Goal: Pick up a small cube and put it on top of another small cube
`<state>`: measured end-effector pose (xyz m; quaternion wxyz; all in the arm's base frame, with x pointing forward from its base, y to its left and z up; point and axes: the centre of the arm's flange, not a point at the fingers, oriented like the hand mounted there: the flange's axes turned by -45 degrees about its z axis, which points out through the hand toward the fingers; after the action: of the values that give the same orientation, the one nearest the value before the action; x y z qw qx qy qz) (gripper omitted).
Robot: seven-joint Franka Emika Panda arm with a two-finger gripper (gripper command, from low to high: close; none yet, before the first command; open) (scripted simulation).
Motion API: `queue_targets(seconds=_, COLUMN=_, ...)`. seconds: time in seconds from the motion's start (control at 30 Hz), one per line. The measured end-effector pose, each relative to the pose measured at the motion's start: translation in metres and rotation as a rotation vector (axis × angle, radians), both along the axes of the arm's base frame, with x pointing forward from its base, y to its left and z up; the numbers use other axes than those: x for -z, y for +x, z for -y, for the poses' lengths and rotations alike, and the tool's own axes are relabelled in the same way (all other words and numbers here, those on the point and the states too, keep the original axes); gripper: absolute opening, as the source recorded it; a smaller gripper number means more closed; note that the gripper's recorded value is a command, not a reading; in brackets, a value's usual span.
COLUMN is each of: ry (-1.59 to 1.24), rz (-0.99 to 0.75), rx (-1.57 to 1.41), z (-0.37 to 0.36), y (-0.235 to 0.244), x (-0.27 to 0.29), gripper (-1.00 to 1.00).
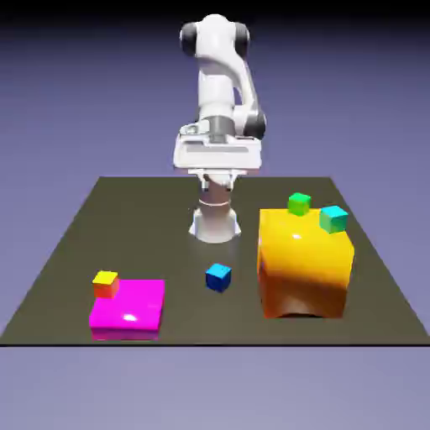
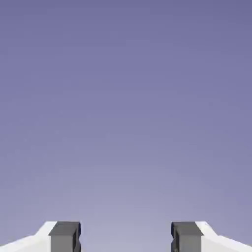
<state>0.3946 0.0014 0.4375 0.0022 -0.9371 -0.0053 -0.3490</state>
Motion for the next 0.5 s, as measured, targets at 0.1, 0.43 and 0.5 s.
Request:
queue_targets(seconds=0.1, ry=0.070, rz=-0.209, rx=0.086, z=0.007, y=0.008, x=0.052, gripper=0.00)
queue_targets(seconds=0.43, ry=0.260, rz=-0.903, rx=0.416, z=0.021, y=-0.022, x=0.215, gripper=0.00)
queue_targets(seconds=0.5, ry=0.286, rz=-1.042, rx=0.484, z=0.020, y=-0.036, x=0.244, gripper=0.00)
